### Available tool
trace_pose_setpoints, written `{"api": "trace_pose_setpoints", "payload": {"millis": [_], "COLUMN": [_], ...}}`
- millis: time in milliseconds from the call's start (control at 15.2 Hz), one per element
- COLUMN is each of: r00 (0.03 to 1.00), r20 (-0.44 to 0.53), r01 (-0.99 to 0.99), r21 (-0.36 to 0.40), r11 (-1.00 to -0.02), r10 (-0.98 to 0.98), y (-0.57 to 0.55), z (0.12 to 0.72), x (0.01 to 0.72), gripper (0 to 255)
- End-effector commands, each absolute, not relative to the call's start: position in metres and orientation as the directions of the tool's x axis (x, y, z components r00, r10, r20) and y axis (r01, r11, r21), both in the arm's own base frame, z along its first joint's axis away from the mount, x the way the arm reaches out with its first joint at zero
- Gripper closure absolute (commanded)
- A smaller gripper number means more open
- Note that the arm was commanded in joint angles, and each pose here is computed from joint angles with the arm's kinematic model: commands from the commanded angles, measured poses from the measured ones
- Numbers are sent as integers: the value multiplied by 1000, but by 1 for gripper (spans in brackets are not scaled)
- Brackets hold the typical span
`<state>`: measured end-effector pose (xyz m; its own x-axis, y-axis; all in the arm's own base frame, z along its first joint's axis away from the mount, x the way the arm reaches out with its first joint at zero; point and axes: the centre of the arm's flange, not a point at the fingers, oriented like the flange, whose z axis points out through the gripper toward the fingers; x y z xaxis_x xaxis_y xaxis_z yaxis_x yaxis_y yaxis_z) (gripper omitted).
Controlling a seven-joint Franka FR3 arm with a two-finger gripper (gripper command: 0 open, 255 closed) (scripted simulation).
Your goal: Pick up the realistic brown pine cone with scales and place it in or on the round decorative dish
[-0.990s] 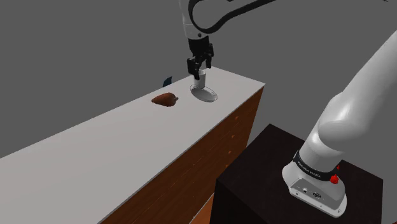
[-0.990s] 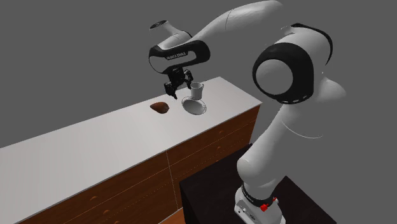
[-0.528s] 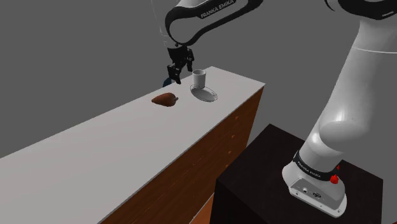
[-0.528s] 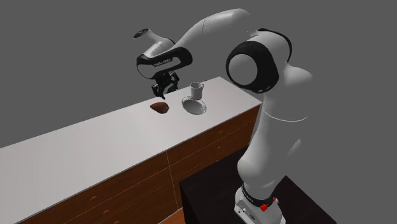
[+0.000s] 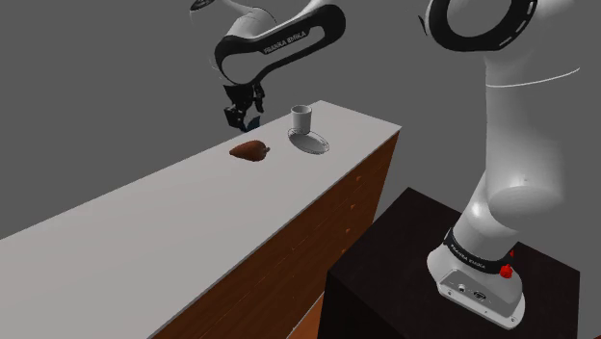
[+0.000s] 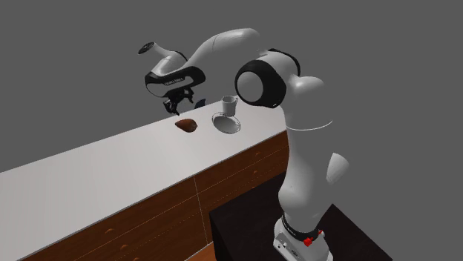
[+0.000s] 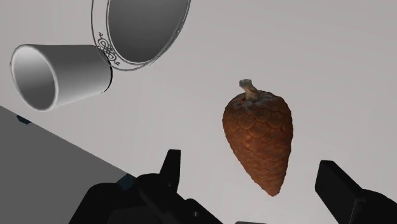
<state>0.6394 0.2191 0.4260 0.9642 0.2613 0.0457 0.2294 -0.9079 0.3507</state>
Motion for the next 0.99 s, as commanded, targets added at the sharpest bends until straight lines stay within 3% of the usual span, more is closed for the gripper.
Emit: {"api": "trace_pose_setpoints", "payload": {"millis": [0,924], "r00": [963,963], "r20": [48,48], "r01": [231,231], "r21": [355,355], "r11": [-906,-906], "r10": [264,264], "y": [220,210], "z": [415,388], "x": [644,648], "gripper": [0,0]}}
